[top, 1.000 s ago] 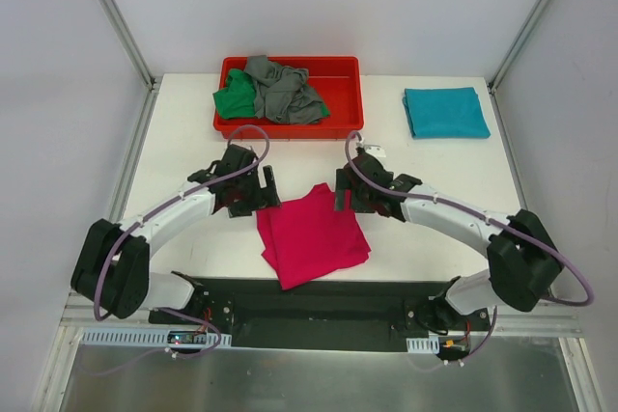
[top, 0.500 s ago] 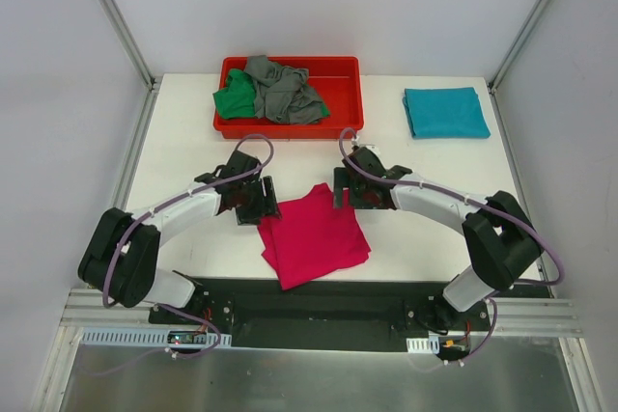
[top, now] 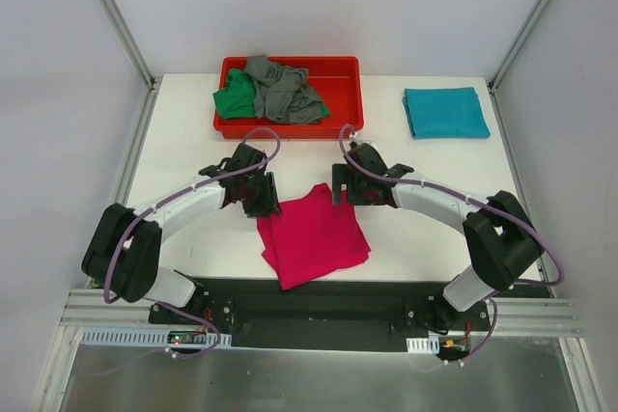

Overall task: Fold and stack the t-shirts
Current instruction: Fold the long partially folded tshirt into a neat square

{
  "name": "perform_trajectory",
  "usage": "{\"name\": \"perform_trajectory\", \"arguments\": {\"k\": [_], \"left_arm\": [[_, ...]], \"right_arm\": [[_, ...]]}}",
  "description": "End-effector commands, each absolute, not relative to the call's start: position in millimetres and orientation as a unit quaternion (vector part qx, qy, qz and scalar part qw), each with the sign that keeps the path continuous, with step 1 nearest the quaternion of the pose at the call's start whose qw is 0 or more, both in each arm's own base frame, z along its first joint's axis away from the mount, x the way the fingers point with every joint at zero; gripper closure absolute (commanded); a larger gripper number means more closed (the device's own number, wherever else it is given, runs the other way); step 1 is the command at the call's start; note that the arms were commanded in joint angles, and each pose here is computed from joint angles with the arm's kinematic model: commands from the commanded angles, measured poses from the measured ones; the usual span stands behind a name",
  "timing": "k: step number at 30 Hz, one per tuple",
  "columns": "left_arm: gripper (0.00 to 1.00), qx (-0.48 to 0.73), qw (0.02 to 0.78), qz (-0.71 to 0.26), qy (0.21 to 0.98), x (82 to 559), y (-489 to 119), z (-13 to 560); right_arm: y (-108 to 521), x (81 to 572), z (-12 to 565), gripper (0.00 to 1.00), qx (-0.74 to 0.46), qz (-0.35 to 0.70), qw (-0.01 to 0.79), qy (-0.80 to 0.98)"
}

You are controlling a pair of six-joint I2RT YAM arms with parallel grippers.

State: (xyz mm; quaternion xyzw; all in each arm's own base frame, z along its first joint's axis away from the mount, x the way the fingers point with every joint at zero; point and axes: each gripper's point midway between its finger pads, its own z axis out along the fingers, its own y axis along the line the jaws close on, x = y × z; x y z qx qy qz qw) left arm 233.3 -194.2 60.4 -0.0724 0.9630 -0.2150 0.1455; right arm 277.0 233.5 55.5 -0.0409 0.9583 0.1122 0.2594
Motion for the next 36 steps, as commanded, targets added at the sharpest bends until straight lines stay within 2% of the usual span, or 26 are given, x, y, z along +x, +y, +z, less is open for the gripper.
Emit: {"name": "perform_trajectory", "arguments": {"k": [1,7,11,13,16,17,19,28,36], "left_arm": [[0.69,-0.054,0.127,-0.218,0.966,239,-205,58],[1.00,-0.061,0.122,-0.205,0.969,239,-202,51],[1.00,-0.065,0.136,-0.204,0.967,238,-198,55],[1.00,-0.065,0.143,-0.205,0.966,238,-197,57],[1.00,-0.064,0.148,-0.209,0.964,236,-196,61],[1.00,-0.063,0.151,-0.214,0.963,236,-197,63],[1.00,-0.059,0.158,-0.227,0.959,234,-199,70],[1.00,-0.040,0.202,-0.317,0.926,202,-202,115],[1.00,-0.087,0.250,-0.287,0.921,198,-177,119]], "right_arm": [[251,295,74,0.13,-0.051,0.148,0.283,0.946],[252,303,61,0.26,-0.063,0.144,0.280,0.947],[257,310,57,0.37,-0.077,0.151,0.288,0.942],[260,313,57,0.45,-0.084,0.158,0.294,0.939],[264,314,62,0.75,-0.094,0.168,0.305,0.933],[264,313,64,0.88,-0.096,0.169,0.308,0.931],[261,311,73,0.98,-0.102,0.173,0.317,0.927],[261,273,121,1.00,-0.137,0.244,0.332,0.901],[289,271,141,0.99,-0.171,0.295,0.312,0.887]]}}
